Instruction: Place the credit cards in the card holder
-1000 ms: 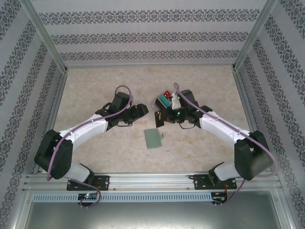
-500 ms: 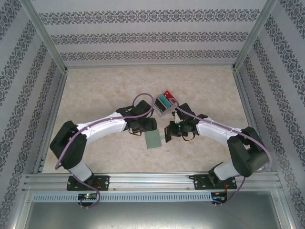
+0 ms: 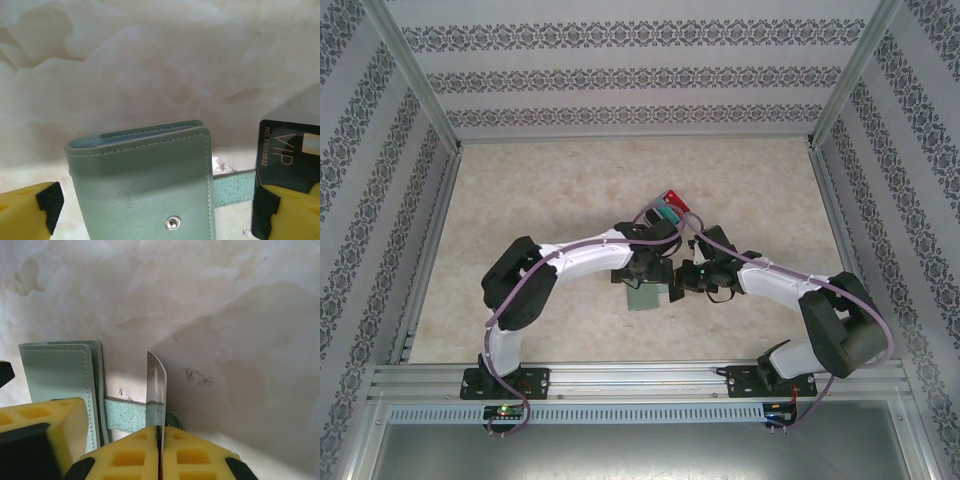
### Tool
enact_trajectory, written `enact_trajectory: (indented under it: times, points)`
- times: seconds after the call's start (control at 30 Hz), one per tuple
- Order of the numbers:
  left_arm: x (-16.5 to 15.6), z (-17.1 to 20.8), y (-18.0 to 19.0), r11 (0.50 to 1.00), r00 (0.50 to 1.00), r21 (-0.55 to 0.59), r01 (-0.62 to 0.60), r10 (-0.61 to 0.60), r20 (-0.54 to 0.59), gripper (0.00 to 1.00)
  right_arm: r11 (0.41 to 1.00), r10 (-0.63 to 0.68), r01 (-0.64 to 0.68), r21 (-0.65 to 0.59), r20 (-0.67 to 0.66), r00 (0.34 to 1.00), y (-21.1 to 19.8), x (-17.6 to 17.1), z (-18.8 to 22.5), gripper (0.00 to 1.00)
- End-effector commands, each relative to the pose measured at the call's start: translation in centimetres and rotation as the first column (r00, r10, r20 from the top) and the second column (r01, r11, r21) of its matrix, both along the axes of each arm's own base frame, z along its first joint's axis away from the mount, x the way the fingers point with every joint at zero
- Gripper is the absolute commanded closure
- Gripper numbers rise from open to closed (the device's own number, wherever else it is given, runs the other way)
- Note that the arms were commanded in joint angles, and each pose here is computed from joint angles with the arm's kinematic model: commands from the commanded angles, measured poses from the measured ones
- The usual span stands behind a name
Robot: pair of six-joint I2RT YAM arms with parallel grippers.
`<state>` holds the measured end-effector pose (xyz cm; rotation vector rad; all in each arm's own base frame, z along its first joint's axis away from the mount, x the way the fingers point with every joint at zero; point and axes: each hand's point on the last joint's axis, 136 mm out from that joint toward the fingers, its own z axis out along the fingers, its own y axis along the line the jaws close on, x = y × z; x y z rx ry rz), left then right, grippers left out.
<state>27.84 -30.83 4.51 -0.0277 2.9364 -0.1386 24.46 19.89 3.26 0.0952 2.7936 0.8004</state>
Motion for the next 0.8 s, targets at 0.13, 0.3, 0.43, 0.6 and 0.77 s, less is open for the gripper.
enact_trajectory:
  times: [0.13,0.3,0.43,0.6,0.77]
  points:
    - [-0.8,-1.0,1.8,0.983,0.999,0.18,0.015,-0.009,-0.033,0.01,0.994,-0.048,0.038,-0.101,-0.099,0.994,-2.1,-2.0,-3.7,0.93]
    - [-1.1,-1.7,2.9,0.97,0.999,0.241,0.015,-0.005,-0.045,0.01,0.991,-0.06,0.048,-0.127,-0.098,0.993,-2.6,-2.1,-4.0,0.94]
    - [-1.0,-1.7,3.4,0.963,0.999,0.269,0.022,-0.012,-0.037,0.0,0.989,-0.069,0.055,-0.136,-0.097,0.993,-2.9,-2.2,-4.2,0.94]
    - [-0.8,-0.1,3.8,0.962,1.0,0.272,0.022,-0.023,-0.001,0.07,0.986,-0.082,0.067,-0.153,-0.093,0.992,-3.3,-2.1,-4.2,0.94]
    - [-0.7,2.2,4.7,0.967,0.998,0.253,0.007,-0.023,0.06,0.12,0.984,-0.088,0.071,-0.166,-0.093,0.992,-3.5,-2.1,-4.3,0.94]
